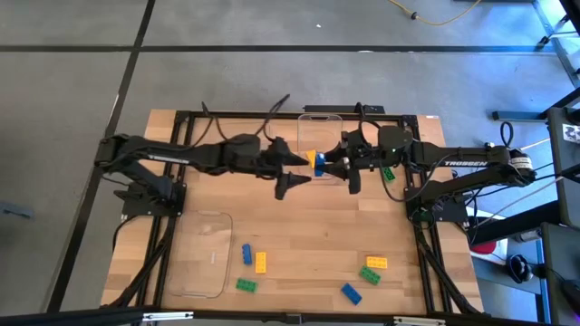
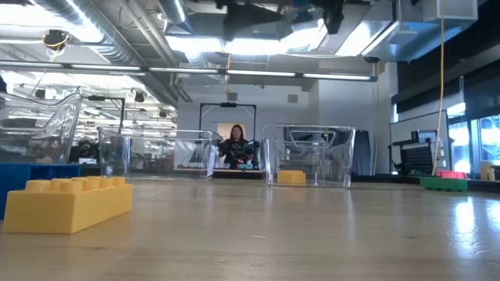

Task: Sort & place blocks by color
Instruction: Put the top right blue game piece into the top left transparent bin

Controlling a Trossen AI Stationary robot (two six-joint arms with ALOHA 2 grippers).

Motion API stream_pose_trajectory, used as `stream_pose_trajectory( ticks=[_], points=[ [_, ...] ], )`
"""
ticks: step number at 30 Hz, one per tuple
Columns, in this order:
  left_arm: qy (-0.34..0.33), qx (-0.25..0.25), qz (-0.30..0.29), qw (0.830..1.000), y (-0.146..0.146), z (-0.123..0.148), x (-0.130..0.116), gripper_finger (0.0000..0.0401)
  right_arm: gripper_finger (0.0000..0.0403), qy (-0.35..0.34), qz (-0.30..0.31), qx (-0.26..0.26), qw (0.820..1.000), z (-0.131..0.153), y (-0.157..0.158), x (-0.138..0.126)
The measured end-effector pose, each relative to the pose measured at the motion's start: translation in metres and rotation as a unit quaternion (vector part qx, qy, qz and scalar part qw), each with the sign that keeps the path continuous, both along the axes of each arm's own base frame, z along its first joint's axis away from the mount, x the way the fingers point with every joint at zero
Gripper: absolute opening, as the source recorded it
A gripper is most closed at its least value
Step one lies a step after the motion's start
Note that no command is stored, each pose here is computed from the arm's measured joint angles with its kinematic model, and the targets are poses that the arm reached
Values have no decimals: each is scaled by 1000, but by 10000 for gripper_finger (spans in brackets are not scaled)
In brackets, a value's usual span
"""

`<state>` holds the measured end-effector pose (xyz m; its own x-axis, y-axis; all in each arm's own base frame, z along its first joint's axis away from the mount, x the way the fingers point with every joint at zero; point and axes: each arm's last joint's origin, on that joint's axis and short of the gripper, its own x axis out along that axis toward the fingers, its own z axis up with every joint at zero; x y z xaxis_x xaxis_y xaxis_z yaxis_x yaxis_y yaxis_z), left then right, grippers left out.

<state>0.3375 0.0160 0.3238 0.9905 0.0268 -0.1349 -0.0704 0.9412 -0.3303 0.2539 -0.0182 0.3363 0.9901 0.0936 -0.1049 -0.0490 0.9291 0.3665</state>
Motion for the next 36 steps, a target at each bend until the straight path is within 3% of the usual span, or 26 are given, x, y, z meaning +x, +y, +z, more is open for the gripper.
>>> stream_pose_trajectory(
  ticks=[6,15,19,24,29,31,36],
  points=[
    [-71,6,-14,997,0,-2,17,273,142,3,5,-12,1000,-1,5,0],
    [-99,-7,-44,994,-1,-4,23,264,142,-38,9,-5,999,-2,5,16],
    [-93,-8,-42,995,-1,-5,23,226,142,-44,9,-6,999,-2,5,18],
    [-89,-8,-46,995,6,-3,21,128,142,-39,9,-3,999,-3,5,18],
    [-66,-11,-65,996,16,-2,15,128,142,-35,2,11,999,-4,5,19],
    [-53,-1,-67,996,19,1,10,127,167,-35,-2,12,999,-5,4,20],
    [-2,12,-55,998,26,7,-10,127,323,-39,-6,19,999,5,2,13]
  ],
)
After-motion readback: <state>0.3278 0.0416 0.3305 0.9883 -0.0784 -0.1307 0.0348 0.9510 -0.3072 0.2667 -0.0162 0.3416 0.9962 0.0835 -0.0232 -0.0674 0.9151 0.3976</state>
